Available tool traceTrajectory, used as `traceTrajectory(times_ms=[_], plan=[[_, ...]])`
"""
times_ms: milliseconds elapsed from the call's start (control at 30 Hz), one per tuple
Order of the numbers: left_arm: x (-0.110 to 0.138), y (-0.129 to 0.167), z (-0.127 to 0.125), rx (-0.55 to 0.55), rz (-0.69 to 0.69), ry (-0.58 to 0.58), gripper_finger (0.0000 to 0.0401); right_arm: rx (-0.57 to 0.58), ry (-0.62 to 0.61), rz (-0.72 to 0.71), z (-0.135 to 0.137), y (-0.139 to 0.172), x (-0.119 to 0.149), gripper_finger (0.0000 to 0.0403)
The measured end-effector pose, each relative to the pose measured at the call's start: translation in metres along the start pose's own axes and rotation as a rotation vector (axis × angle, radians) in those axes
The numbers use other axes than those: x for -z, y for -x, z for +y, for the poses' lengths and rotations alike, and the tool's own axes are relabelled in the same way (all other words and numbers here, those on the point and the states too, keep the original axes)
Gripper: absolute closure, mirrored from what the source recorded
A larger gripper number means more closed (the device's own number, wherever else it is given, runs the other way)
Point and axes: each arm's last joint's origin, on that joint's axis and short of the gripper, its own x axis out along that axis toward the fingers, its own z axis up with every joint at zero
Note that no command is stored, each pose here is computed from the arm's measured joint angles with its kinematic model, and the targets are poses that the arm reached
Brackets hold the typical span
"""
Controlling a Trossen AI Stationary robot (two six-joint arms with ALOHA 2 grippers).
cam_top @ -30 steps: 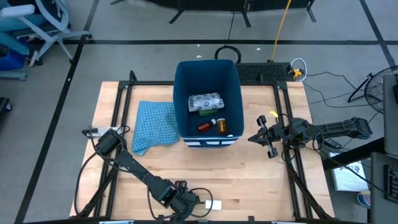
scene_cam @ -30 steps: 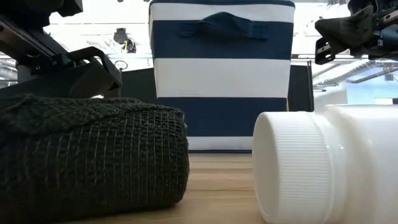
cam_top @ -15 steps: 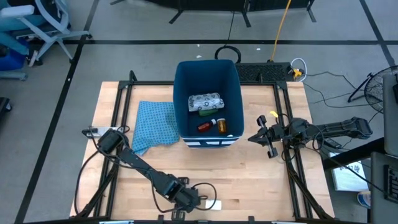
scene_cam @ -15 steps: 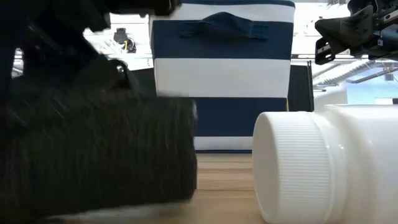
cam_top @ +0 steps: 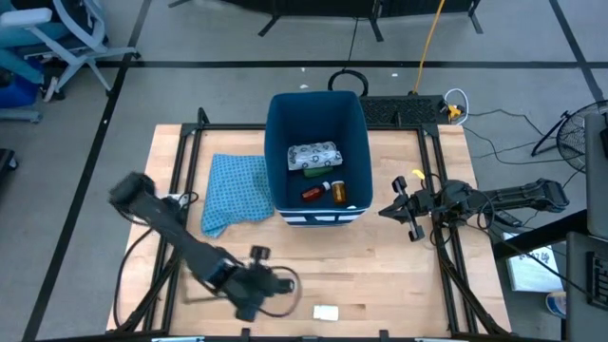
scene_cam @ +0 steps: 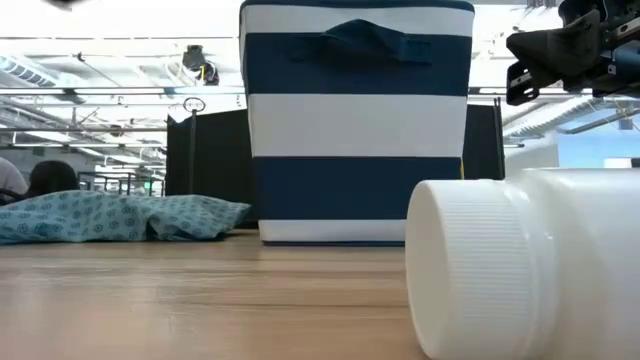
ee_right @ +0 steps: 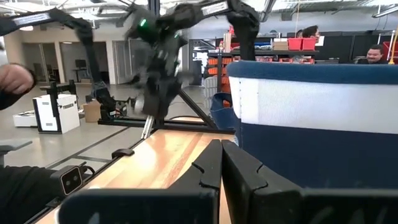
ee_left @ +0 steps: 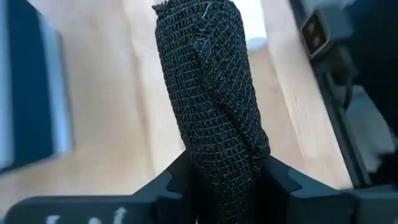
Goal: Pick & place medical supplies in basket/bin
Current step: Put the black bandage into the blue bin
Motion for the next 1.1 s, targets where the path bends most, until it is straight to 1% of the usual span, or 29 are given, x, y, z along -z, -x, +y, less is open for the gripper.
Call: traceTrajectory(times_ms=[133, 267, 367, 467, 567, 633, 733, 800, 900, 1100], plan=[[0.022, 0.047, 0.011, -0.024, -0.195, -0.076, 0.0308, 0.000, 0.000, 0.002, 0.000, 0.000, 0.000, 0.0403], [0.053, 0.080, 0.031, -0.062, -0.463, -0.162, 0.0315, 0.000, -0.001, 0.005, 0.000, 0.000, 0.000, 0.0403], [0.073, 0.096, 0.056, -0.107, -0.711, -0.190, 0.0311, 0.000, -0.001, 0.008, 0.000, 0.000, 0.001, 0.0403], [0.098, 0.095, 0.083, -0.145, -0.888, -0.222, 0.0306, 0.000, 0.002, 0.008, 0.000, 0.000, 0.001, 0.0403], [0.128, 0.084, 0.107, -0.206, -0.968, -0.182, 0.0307, 0.001, 0.003, 0.007, 0.000, 0.000, 0.001, 0.0403], [0.148, 0.077, 0.119, -0.223, -1.013, -0.147, 0.0309, 0.001, 0.005, 0.007, 0.000, 0.000, 0.001, 0.0403], [0.172, 0.070, 0.127, -0.199, -1.081, -0.118, 0.0309, 0.001, -0.001, 0.014, 0.000, 0.000, 0.001, 0.0403], [0.186, 0.064, 0.129, -0.197, -1.103, -0.115, 0.0308, 0.001, -0.016, 0.029, 0.000, 0.000, 0.003, 0.0403], [0.200, 0.056, 0.132, -0.211, -1.123, -0.098, 0.0308, 0.003, -0.011, 0.039, 0.000, 0.000, 0.004, 0.0403], [0.214, 0.046, 0.136, -0.236, -1.189, -0.065, 0.0308, 0.004, 0.088, 0.003, 0.000, 0.000, 0.000, 0.0403]])
